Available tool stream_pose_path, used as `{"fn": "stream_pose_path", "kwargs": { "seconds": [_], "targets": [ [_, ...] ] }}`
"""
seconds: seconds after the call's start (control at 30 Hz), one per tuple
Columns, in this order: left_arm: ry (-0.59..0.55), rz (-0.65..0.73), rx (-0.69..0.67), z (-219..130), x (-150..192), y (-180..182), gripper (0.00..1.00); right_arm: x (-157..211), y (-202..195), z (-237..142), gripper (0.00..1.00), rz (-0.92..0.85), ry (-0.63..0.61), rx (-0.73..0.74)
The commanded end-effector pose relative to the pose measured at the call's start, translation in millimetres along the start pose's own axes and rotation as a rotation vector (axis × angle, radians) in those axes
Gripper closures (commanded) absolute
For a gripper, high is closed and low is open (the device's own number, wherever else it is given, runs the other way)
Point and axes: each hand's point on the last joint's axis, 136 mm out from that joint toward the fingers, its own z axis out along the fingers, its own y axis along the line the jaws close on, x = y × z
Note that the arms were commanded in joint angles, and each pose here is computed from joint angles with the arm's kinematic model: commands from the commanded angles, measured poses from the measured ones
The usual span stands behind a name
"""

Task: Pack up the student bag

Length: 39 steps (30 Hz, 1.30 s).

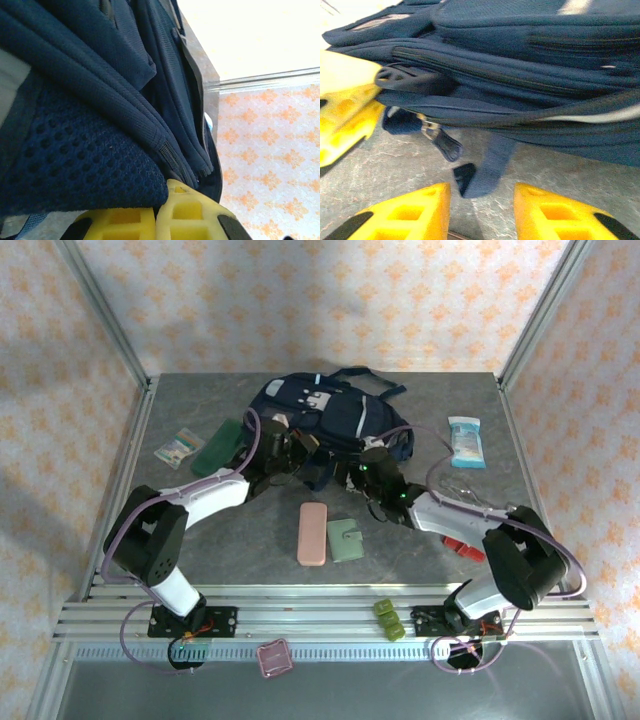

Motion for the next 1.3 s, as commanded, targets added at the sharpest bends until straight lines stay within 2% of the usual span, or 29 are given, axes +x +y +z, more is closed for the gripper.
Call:
{"fn": "stream_pose_path", "kwargs": {
  "seconds": [0.0,0.23,0.47,0.6,0.63,0.7,0.8,1.07,1.27],
  "targets": [
    [0.002,0.037,0.202,-11.4,-2.1,-73.0,1.00,-23.6,20.8,7.6,0.60,-0.018,-0.064,-0.054],
    [0.010,0.048,0.229,-14.0,1.9,-89.3,1.00,-49.0,14.3,21.9,0.54,-0.021,-0.140,0.047],
    [0.007,0.052,0.238,-17.0,0.4,-94.3,1.00,-61.0,-14.2,31.4,0.56,0.001,-0.186,0.186],
    [0.004,0.057,0.248,-19.3,-0.6,-99.1,1.00,-63.7,-21.7,35.9,0.67,-0.029,-0.197,0.220],
    [0.003,0.059,0.249,-19.6,-1.1,-99.9,1.00,-64.4,-24.0,36.9,0.75,-0.035,-0.199,0.235],
    [0.002,0.060,0.252,-19.8,-1.6,-101.6,1.00,-67.6,-26.7,38.7,0.81,-0.048,-0.205,0.258],
    [-0.004,0.064,0.248,-19.9,-2.5,-101.3,1.00,-71.6,-27.5,38.2,0.99,-0.042,-0.211,0.277],
    [-0.032,0.088,0.164,-17.7,-7.2,-70.7,1.00,-46.7,-50.7,15.9,1.00,0.038,-0.119,0.264],
    [-0.053,0.105,0.070,-16.1,-13.0,-29.6,1.00,-7.1,-92.6,-5.4,1.00,0.082,0.004,0.293]
  ]
}}
